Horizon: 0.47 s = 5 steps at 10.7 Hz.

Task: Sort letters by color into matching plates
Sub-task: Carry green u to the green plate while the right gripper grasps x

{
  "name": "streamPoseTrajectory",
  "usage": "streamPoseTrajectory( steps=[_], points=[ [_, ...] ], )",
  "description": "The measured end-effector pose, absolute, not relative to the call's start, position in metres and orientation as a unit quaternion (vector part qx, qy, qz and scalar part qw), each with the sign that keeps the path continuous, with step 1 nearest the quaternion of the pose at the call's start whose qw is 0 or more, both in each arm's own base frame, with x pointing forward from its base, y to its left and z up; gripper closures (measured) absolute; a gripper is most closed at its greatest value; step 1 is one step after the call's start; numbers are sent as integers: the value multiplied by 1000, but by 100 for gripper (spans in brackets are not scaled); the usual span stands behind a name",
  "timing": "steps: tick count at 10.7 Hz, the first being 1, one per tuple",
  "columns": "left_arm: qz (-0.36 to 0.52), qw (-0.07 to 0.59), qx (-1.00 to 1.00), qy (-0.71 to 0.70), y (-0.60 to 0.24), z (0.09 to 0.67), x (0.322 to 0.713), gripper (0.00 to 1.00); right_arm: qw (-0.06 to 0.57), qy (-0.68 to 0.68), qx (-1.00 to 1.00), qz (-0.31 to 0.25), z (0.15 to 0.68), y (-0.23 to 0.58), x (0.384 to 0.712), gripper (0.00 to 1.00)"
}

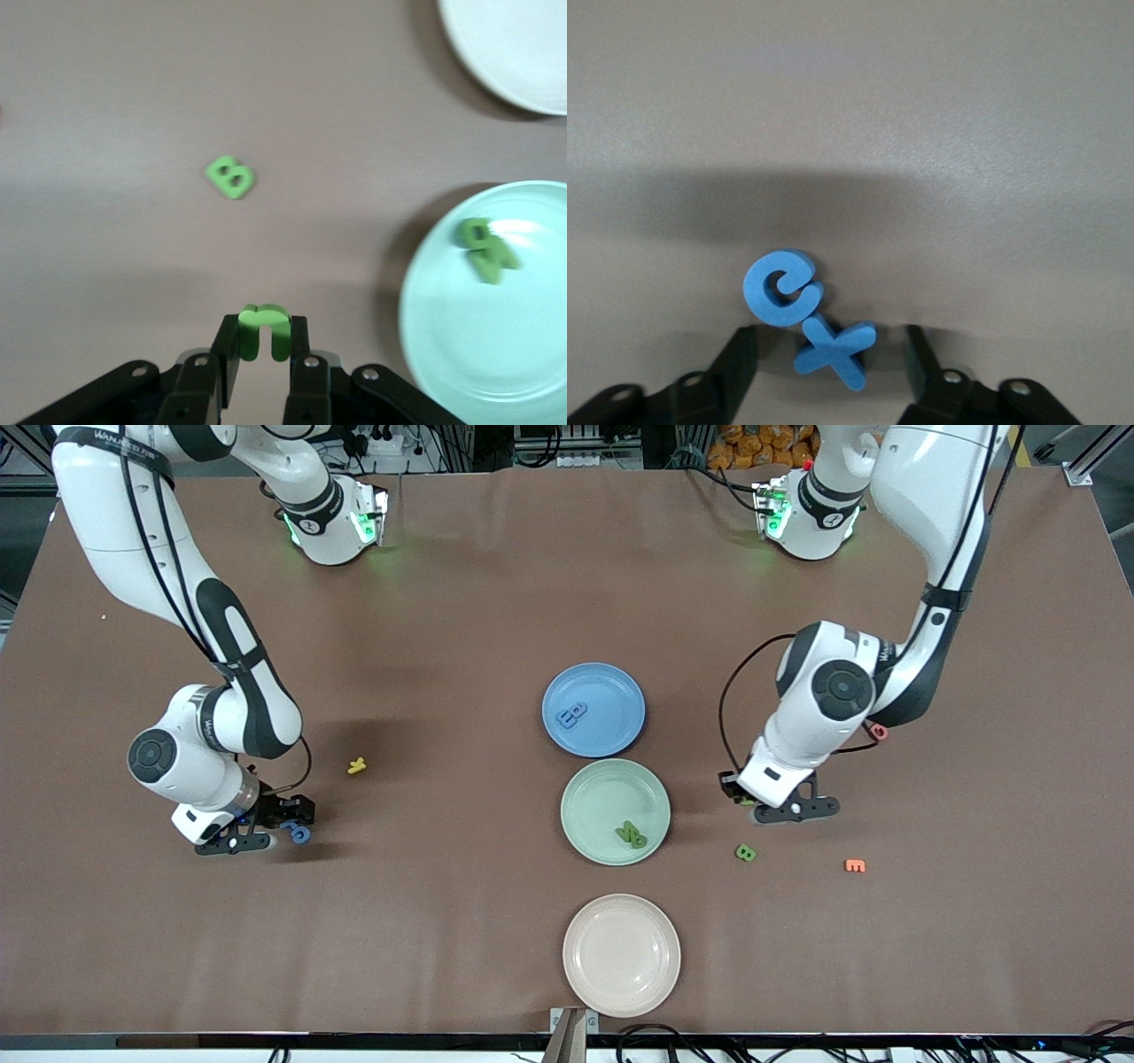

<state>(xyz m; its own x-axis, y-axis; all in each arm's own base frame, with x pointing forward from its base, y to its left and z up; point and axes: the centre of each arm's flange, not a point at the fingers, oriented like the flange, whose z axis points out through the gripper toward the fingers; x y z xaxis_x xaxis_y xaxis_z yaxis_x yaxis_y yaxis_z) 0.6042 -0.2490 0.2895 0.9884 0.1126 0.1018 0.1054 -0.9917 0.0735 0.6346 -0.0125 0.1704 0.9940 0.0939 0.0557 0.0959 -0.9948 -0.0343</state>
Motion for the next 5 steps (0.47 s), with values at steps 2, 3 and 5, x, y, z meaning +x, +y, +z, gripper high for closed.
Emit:
streamPoseTrajectory(
  steps=[2,3,5],
  points=[
    [58,43,996,57,-283,288,608,74,17,-47,-998,-29,171,-14,635,33],
    [57,47,996,59,-303,280,610,74,17,-46,-998,-29,171,-15,635,37],
    [56,58,994,68,-345,258,617,74,17,-46,-998,-30,173,-15,635,46]
  ],
)
